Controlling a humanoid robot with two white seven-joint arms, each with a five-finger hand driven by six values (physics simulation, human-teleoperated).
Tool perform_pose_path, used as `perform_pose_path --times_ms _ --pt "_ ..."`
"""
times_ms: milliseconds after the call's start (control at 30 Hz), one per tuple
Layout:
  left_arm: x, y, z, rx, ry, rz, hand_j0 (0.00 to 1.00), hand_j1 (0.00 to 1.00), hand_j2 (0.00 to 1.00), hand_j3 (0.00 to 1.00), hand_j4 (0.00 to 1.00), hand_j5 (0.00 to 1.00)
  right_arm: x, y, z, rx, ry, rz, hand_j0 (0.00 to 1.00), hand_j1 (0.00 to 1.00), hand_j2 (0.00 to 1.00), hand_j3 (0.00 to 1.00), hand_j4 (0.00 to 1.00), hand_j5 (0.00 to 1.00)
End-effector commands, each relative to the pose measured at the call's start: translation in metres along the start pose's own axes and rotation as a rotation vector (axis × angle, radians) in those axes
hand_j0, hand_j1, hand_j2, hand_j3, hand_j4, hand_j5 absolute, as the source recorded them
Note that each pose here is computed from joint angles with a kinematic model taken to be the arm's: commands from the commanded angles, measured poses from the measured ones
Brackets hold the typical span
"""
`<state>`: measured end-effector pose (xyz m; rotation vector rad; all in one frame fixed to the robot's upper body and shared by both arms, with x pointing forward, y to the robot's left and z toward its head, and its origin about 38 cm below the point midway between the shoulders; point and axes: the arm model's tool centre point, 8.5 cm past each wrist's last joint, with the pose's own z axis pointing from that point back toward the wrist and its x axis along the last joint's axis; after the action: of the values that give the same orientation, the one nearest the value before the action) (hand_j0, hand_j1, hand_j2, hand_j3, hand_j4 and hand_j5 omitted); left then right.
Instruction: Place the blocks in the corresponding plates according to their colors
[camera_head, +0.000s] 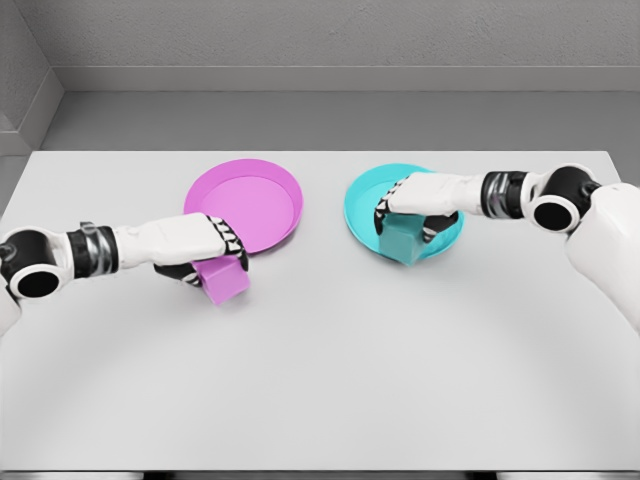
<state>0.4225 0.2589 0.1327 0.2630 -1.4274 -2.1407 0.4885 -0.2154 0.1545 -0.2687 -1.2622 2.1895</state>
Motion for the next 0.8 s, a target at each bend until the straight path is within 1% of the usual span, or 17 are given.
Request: perform_pose_path --times_ms 0,33,100,133,233,300,333,433,600,633,700,733,767 --pt "-0.005 0.000 0.003 0.004 0.014 0.009 0.62 0.62 0.62 0.62 0.62 0.62 -0.001 0.003 -0.007 0.002 0.000 -0.029 0.56 0.56 0.56 0.56 0.56 0.56" --pt "-0.006 0.000 0.004 0.003 0.016 0.010 0.62 0.62 0.62 0.62 0.62 0.62 0.000 -0.001 -0.010 -0.005 -0.005 -0.027 0.56 0.56 0.56 0.56 0.56 0.56" --pt "-0.010 0.005 0.005 0.010 0.025 0.011 0.63 0.63 0.63 0.63 0.63 0.63 -0.003 -0.004 -0.011 -0.006 0.002 -0.035 0.56 0.56 0.56 0.56 0.56 0.56" --pt "-0.013 0.004 0.006 0.006 0.034 0.014 0.63 0.63 0.63 0.63 0.63 0.63 -0.005 -0.004 -0.012 -0.006 0.005 -0.040 0.56 0.56 0.56 0.56 0.56 0.56" --pt "-0.019 0.007 0.009 0.008 0.050 0.013 0.63 0.63 0.63 0.63 0.63 0.63 -0.008 -0.010 -0.011 -0.010 0.013 -0.036 0.56 0.56 0.56 0.56 0.56 0.56" --pt "-0.025 0.010 0.011 0.009 0.066 0.013 0.63 0.63 0.63 0.63 0.63 0.63 -0.007 -0.015 -0.016 -0.017 0.008 -0.039 0.56 0.56 0.56 0.56 0.56 0.56" --pt "-0.026 0.012 0.012 0.011 0.071 0.011 0.63 0.63 0.63 0.63 0.63 0.63 -0.008 -0.014 -0.018 -0.014 0.009 -0.048 0.56 0.56 0.56 0.56 0.56 0.56" --pt "-0.036 0.018 0.016 0.015 0.096 0.007 0.63 0.63 0.63 0.63 0.63 0.63 -0.013 -0.021 -0.022 -0.017 0.020 -0.063 0.56 0.56 0.56 0.56 0.56 0.56" --pt "-0.048 0.022 0.019 0.016 0.129 0.014 0.63 0.63 0.63 0.63 0.63 0.63 -0.025 -0.021 -0.022 -0.008 0.050 -0.097 0.57 0.57 0.57 0.57 0.57 0.57" --pt "-0.051 0.026 0.020 0.020 0.137 0.011 0.63 0.63 0.63 0.63 0.63 0.63 -0.027 -0.019 -0.021 -0.004 0.056 -0.105 0.57 0.57 0.57 0.57 0.57 0.57" --pt "-0.059 0.029 0.025 0.019 0.162 0.015 0.63 0.63 0.63 0.63 0.63 0.63 -0.028 -0.023 -0.021 -0.009 0.057 -0.103 0.57 0.57 0.57 0.57 0.57 0.57" --pt "-0.063 0.031 0.026 0.020 0.174 0.016 0.63 0.63 0.63 0.63 0.63 0.63 -0.030 -0.025 -0.019 -0.022 0.062 -0.109 0.58 0.58 0.58 0.58 0.58 0.58" --pt "-0.066 0.030 0.025 0.020 0.180 0.021 0.63 0.63 0.63 0.63 0.63 0.63 -0.031 -0.024 -0.018 -0.021 0.064 -0.113 0.58 0.58 0.58 0.58 0.58 0.58"
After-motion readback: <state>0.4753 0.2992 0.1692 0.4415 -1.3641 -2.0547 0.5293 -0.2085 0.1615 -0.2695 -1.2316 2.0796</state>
